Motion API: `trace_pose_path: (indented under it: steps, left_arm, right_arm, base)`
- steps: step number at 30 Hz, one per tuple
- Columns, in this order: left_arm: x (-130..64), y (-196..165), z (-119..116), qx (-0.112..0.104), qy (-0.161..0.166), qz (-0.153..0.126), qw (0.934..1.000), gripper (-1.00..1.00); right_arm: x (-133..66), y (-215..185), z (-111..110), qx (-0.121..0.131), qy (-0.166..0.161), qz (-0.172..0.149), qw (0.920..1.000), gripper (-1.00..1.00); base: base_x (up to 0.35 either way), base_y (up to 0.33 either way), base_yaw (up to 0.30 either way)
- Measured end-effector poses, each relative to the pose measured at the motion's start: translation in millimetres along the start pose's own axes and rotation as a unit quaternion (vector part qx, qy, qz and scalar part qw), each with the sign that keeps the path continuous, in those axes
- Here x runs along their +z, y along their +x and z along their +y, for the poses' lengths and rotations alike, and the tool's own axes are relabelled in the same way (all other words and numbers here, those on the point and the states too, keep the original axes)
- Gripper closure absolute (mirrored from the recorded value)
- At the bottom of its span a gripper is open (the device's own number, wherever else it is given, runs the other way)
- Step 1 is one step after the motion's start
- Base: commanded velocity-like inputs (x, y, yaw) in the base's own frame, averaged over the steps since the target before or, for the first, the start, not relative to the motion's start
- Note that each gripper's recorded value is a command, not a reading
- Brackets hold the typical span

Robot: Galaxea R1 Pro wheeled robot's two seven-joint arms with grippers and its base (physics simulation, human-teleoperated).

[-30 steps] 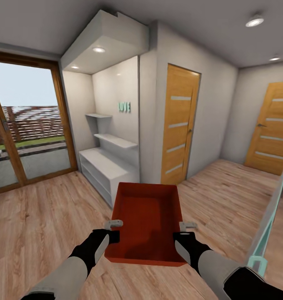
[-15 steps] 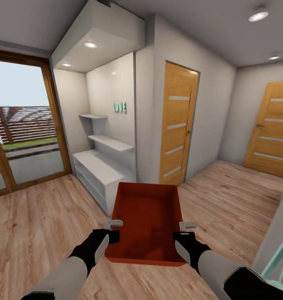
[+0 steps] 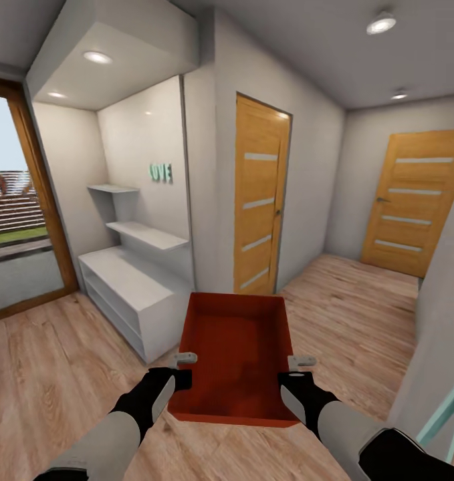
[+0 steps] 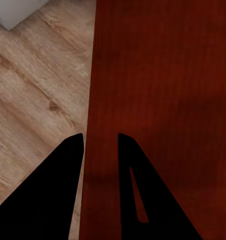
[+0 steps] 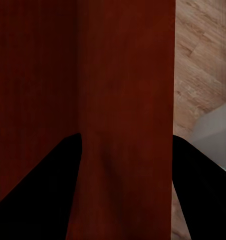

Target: Move the two storage containers from the living room to the garage. In the garage, place one container on the floor and stack the other container on top of it (either order is fine).

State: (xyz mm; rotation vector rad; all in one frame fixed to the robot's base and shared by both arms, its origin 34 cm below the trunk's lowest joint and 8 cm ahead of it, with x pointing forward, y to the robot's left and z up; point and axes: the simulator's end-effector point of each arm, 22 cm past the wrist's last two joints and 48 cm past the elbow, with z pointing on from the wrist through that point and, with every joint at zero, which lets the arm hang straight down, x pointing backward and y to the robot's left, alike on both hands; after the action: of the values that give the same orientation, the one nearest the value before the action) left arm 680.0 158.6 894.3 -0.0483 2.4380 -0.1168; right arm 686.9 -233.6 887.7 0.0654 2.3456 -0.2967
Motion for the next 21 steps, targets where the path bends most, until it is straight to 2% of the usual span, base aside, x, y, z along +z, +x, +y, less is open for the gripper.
trace_pose_path:
  steps: [18,21]
  left_arm:
    - [0.0,-0.1,0.1,0.000,0.000,0.000,1.0000,1.00]
    - [0.0,0.0,0.1,0.000,0.000,0.000,1.0000,1.00]
  right_arm:
    - [0.0,-0.2,0.0,0.000,0.000,0.000,1.0000,1.00]
    - [0.0,-0.3,0.1,0.000,0.000,0.000,1.0000,1.00]
  base:
    - [0.322,0.000,-0.239]
    - [0.323,0.000,-0.133]
